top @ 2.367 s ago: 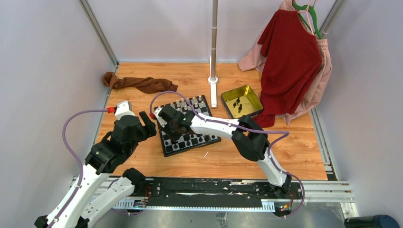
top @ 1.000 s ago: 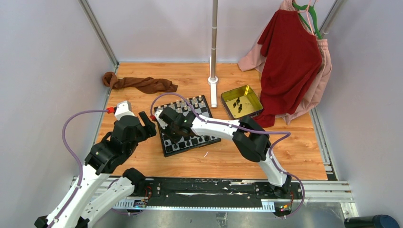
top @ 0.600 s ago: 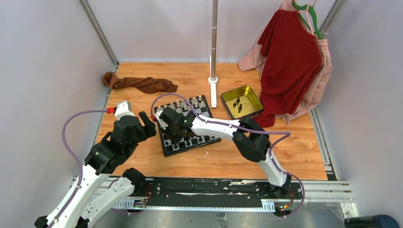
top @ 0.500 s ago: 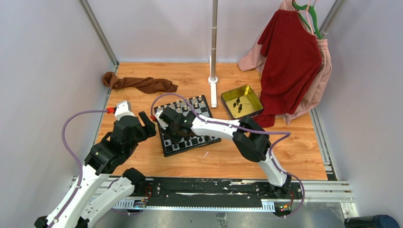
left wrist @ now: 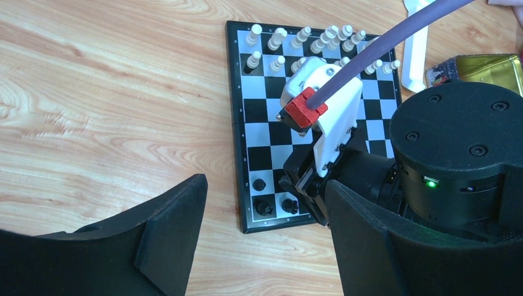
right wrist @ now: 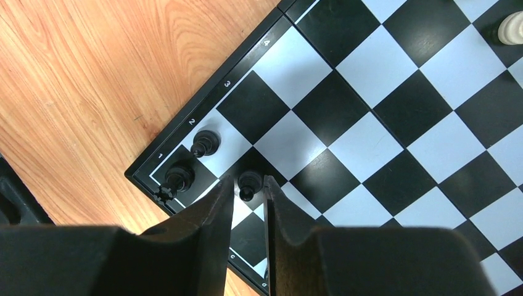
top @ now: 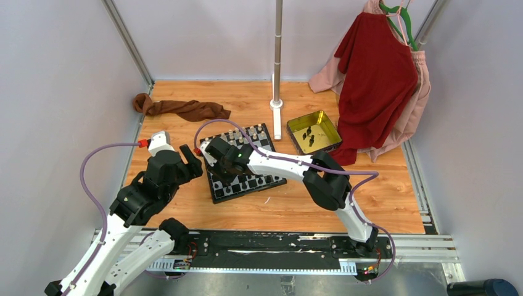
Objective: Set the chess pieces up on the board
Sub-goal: Place the chess piece on the chessboard, then pick up the chess piece from the storage box.
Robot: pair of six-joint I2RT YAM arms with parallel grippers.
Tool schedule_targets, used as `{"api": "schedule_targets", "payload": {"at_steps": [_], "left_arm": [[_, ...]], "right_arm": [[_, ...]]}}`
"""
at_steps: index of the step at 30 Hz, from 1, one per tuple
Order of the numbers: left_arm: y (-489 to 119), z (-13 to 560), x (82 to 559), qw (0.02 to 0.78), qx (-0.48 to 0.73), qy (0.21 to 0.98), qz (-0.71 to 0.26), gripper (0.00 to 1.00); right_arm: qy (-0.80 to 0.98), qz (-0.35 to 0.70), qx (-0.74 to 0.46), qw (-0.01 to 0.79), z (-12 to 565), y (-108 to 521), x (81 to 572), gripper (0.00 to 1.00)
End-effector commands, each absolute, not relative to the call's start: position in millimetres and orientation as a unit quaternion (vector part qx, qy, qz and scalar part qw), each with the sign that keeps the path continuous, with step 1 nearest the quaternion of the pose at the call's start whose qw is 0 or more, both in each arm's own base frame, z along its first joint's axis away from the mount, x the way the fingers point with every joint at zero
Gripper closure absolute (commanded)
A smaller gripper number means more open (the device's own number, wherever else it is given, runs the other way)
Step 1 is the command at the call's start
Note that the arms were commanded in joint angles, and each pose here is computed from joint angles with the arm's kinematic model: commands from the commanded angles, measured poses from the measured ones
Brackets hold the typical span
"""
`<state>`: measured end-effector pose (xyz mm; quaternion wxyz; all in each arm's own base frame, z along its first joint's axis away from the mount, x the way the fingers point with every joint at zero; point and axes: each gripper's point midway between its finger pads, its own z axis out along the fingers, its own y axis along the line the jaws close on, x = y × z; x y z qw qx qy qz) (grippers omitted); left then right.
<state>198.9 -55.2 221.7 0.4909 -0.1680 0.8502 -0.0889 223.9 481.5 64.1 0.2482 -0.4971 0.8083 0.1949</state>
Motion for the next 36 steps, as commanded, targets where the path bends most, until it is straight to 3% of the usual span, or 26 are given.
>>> {"api": "schedule_targets", "payload": {"at_steps": [1,14,23,24,26,36], "left_arm": [[-52,229,199,0.499,-0.179,0.843,-0.089,0.24],[-59,239,226,0.498,-0.165,0.851,-0.045,0.21],[-71,225,244,0.475,-0.150,0.867,-0.024,0.18],[-74,224,246,0.472,-0.148,0.869,-0.026,0.17],[-80,223,253,0.471,-0.139,0.871,-0.029,0.01],[-114,200,271,0.443,-0.085,0.890,-0.061,0.00]], "right_arm": [[0.796,0.192,-0.507,0.269,94,484,221,0.71],[0.803,0.143,-0.456,0.356,166,440,270,0.53],[0.825,0.113,-0.399,0.385,189,389,304,0.48],[0.830,0.108,-0.388,0.387,189,381,309,0.47],[0.839,0.101,-0.364,0.390,192,365,321,0.47],[0.860,-0.007,-0.249,0.444,216,287,379,0.41]]}}
